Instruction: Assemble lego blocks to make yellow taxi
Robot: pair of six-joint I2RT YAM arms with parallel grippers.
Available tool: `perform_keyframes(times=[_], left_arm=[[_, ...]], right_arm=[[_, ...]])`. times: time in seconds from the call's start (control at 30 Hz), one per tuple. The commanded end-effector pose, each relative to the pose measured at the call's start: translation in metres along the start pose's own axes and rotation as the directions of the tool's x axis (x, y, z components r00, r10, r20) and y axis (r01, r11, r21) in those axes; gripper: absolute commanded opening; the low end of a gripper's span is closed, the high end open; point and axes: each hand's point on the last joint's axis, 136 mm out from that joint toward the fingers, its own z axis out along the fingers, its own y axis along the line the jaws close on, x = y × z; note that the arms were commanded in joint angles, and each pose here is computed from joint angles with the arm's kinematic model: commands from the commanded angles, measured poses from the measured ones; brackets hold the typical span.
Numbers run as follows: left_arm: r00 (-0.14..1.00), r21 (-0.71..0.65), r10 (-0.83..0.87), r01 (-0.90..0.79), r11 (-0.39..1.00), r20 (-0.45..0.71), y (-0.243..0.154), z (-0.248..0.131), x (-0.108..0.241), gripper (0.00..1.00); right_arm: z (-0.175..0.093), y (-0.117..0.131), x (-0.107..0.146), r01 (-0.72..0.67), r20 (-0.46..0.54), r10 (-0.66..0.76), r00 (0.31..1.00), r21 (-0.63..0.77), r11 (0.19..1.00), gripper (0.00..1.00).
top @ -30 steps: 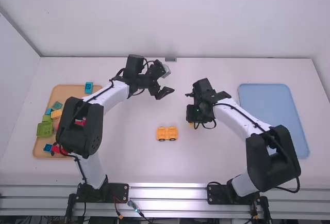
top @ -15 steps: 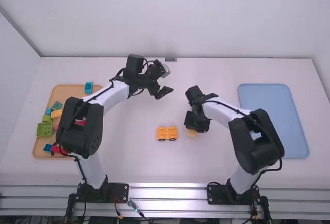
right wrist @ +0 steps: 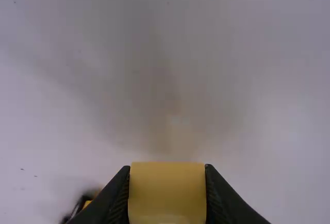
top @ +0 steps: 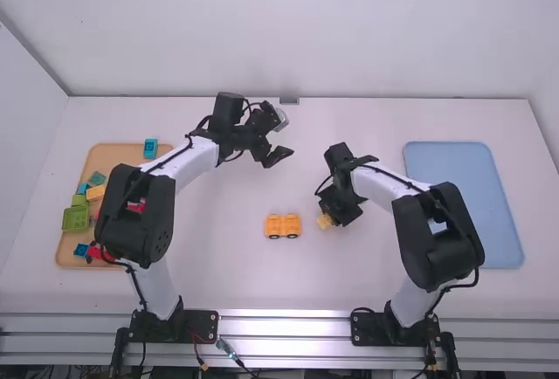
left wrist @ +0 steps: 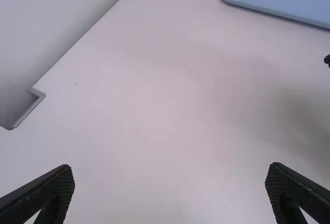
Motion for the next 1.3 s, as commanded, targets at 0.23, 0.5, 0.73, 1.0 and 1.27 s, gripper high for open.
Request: perform_keyframes(times=[0.23,0.5,0.73,1.0,1.27], left_arm=[[1.000,0.005,0.008,-0.008,1.000,-0.001,-0.002,-0.005,-0.001,0.99],[1.000,-0.026,0.003,-0.003,1.000,-0.029,0.003,-0.005,0.004,0.99],[0.999,-0.053,0.000,-0.002,0.999,-0.049,0.008,-0.006,0.008,0.99],[0.999,-0.052,-0.001,-0.002,0.999,-0.049,0.008,-0.006,0.008,0.99],[0.998,-0.049,-0.007,0.004,0.999,-0.057,0.007,-0.006,0.010,0.99]], right_arm=[[0.004,-0.004,0.009,-0.374,0.015,0.374,0.927,0.032,0.927,0.13],[0.015,-0.004,0.004,-0.392,0.023,0.392,0.920,-0.005,0.920,0.16],[0.029,-0.017,0.004,-0.466,-0.010,0.466,0.885,-0.001,0.885,0.22],[0.029,-0.017,0.003,-0.471,-0.021,0.471,0.882,0.000,0.882,0.99],[0.023,-0.010,0.000,-0.426,-0.060,0.425,0.903,-0.019,0.904,0.99]])
